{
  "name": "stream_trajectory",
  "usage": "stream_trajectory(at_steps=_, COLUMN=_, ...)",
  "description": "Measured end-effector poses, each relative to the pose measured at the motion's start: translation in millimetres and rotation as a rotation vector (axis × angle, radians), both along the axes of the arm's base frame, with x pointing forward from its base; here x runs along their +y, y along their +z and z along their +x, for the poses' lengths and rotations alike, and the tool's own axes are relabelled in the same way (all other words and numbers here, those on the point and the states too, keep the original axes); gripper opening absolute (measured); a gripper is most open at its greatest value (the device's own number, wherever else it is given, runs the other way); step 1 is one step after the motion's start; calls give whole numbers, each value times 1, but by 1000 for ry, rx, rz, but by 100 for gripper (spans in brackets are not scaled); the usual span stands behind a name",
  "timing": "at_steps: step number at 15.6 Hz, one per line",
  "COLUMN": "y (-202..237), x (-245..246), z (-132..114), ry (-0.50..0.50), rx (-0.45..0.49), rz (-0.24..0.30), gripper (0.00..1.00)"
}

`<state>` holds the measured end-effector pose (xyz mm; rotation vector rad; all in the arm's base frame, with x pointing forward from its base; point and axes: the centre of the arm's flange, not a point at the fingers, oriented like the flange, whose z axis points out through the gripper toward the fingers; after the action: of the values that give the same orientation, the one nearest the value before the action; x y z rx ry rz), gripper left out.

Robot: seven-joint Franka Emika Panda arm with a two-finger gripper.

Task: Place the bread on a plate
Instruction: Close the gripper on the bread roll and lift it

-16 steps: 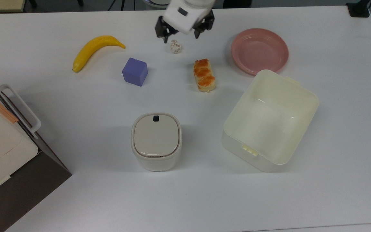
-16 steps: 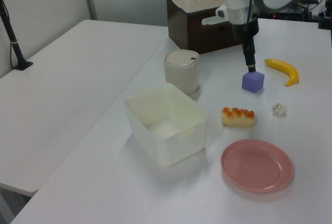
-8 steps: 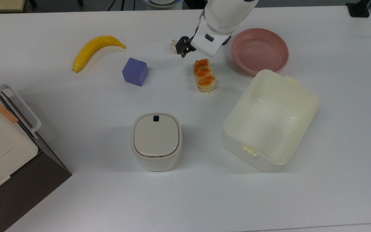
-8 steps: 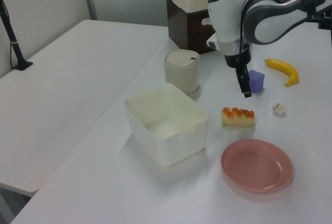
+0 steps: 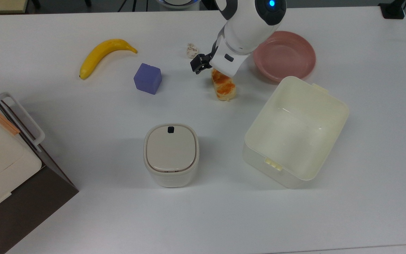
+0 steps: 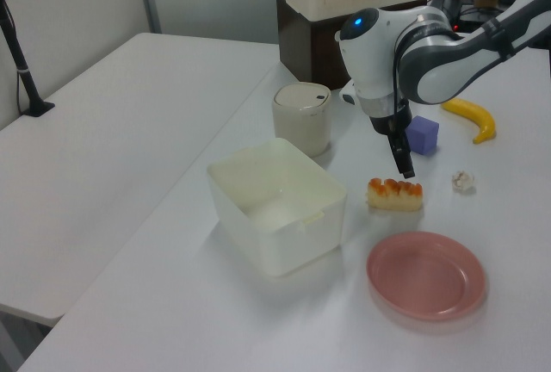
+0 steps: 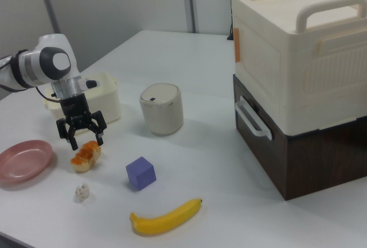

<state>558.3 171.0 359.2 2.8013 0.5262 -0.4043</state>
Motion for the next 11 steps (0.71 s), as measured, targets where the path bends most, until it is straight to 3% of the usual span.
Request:
stream_trajectory(at_steps=1, y=-3, x=2, z=-1, ry=7, rx=3, rz=-4, gripper=95)
stream_trajectory(at_steps=8, y=-21, x=30, z=-14, ry=69, rx=32, rz=-12, gripper=97)
stream_trajectory(at_steps=11, y=-32, x=32, z=-15, ry=74, rx=48, rz=-20, gripper=92)
